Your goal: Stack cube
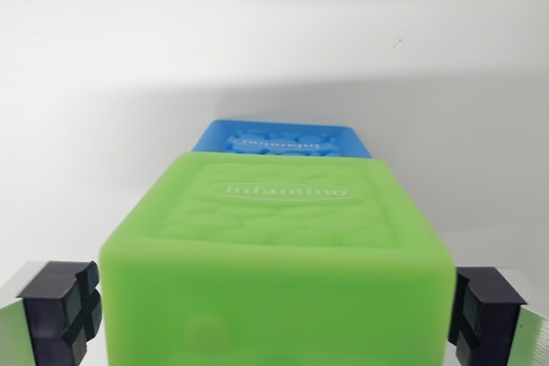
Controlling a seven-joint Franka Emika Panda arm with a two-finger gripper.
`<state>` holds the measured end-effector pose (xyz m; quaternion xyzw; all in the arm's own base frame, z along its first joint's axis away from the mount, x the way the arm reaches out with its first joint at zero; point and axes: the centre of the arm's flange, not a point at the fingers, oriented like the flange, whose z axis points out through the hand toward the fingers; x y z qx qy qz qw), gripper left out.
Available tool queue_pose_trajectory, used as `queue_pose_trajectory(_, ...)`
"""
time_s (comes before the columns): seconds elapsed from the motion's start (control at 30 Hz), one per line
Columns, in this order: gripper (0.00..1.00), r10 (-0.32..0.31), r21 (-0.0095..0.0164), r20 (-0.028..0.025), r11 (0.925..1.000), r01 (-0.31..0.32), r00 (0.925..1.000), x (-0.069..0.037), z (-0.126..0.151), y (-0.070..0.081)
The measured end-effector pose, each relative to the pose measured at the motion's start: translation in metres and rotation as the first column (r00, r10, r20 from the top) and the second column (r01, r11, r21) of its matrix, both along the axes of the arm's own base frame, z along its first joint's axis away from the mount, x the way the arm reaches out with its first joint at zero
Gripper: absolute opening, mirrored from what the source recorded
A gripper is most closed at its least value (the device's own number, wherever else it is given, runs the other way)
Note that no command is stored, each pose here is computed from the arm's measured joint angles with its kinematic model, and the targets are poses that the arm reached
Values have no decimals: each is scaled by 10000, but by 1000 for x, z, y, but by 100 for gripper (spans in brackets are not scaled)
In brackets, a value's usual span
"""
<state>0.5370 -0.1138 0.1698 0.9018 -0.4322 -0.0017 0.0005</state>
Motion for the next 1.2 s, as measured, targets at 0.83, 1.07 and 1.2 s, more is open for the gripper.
queue_pose_trajectory(0.83, 100, -1, -28, 41, 10000, 1, 10000, 1, 59, 0)
queue_pose_trajectory(1.07, 100, -2, -38, 47, 10000, 2, 10000, 0, 86, 0)
queue_pose_trajectory(1.2, 100, -3, -43, 45, 10000, 3, 10000, 0, 102, 0)
